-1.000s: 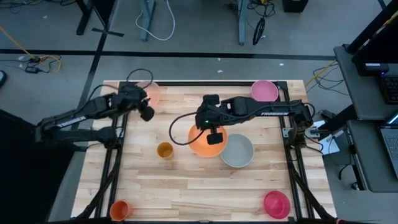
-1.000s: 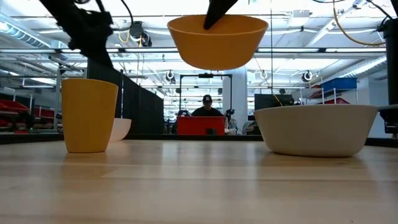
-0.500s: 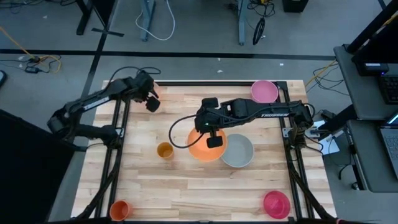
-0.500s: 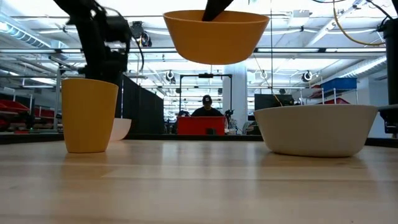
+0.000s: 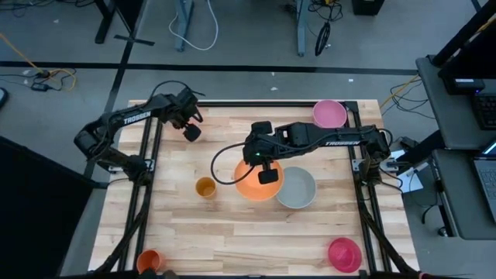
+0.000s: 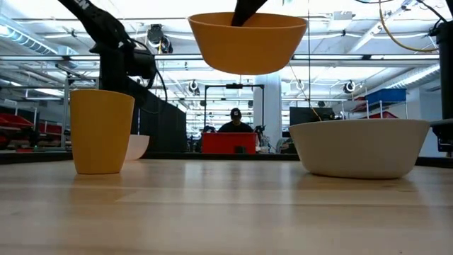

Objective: Nest bowls inside each other

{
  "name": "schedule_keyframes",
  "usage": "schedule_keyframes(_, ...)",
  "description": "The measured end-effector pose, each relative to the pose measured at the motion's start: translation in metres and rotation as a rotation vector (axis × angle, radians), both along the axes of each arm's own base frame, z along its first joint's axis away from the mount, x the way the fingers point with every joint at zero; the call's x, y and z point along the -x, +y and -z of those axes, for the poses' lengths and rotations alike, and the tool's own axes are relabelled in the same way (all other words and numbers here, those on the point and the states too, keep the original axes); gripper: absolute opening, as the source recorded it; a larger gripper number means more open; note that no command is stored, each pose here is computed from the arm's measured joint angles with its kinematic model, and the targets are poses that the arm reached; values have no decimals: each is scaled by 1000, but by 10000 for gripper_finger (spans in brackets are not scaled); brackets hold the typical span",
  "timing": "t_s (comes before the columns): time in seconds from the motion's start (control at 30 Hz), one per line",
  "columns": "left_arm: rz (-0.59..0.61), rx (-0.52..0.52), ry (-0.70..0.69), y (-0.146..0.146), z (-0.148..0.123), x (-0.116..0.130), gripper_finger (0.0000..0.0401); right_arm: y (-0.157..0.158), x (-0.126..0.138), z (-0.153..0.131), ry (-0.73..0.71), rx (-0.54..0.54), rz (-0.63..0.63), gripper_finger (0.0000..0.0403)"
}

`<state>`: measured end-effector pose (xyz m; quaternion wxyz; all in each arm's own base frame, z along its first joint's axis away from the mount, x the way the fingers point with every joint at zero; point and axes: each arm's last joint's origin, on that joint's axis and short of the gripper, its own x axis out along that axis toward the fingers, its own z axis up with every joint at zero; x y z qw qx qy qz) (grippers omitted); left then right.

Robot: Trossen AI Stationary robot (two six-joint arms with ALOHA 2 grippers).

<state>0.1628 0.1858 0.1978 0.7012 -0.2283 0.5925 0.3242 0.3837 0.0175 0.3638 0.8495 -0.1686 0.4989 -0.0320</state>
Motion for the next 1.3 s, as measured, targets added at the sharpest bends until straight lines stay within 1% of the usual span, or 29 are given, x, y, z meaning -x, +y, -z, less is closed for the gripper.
schedule_keyframes(0.17, 23, 9, -2, 3, 6, -3, 258, 0, 0, 0, 4, 8, -13, 0)
schedule_keyframes(0.3, 49, 59, -19, 4, 12, -6, 257, 0, 0, 0, 8, 17, -28, 0)
schedule_keyframes(0.4, 64, 84, -22, 6, 18, -8, 241, 0, 0, 0, 14, 27, -45, 0)
schedule_keyframes(0.47, 64, 86, -20, 7, 21, -9, 215, 0, 0, 0, 19, 34, -55, 0)
schedule_keyframes(0.53, 63, 81, -22, 8, 22, -10, 181, 0, 1, 0, 25, 38, -63, 0)
schedule_keyframes(0.7, 66, 71, -30, 9, 22, -11, 71, -2, 2, 1, 43, 48, -71, 0)
schedule_keyframes(0.77, 87, 67, -29, 9, 21, -11, 26, -5, 2, 1, 51, 50, -63, 0)
schedule_keyframes(0.8, 94, 67, -27, 9, 22, -11, 13, -6, 3, 2, 55, 50, -60, 0)
schedule_keyframes(0.97, 133, 66, -24, 6, 21, -14, 3, -10, 4, 3, 76, 57, -49, 0)
schedule_keyframes(1.1, 190, 105, -26, -4, 19, -20, 2, -12, 10, -1, 90, 87, -22, 0)
schedule_keyframes(1.2, 245, 110, -28, -13, 10, -29, 1, -13, 20, -10, 78, 80, 10, 0)
schedule_keyframes(1.3, 306, 89, -53, -23, -4, -41, 0, -11, 30, -21, 50, 62, 41, 0)
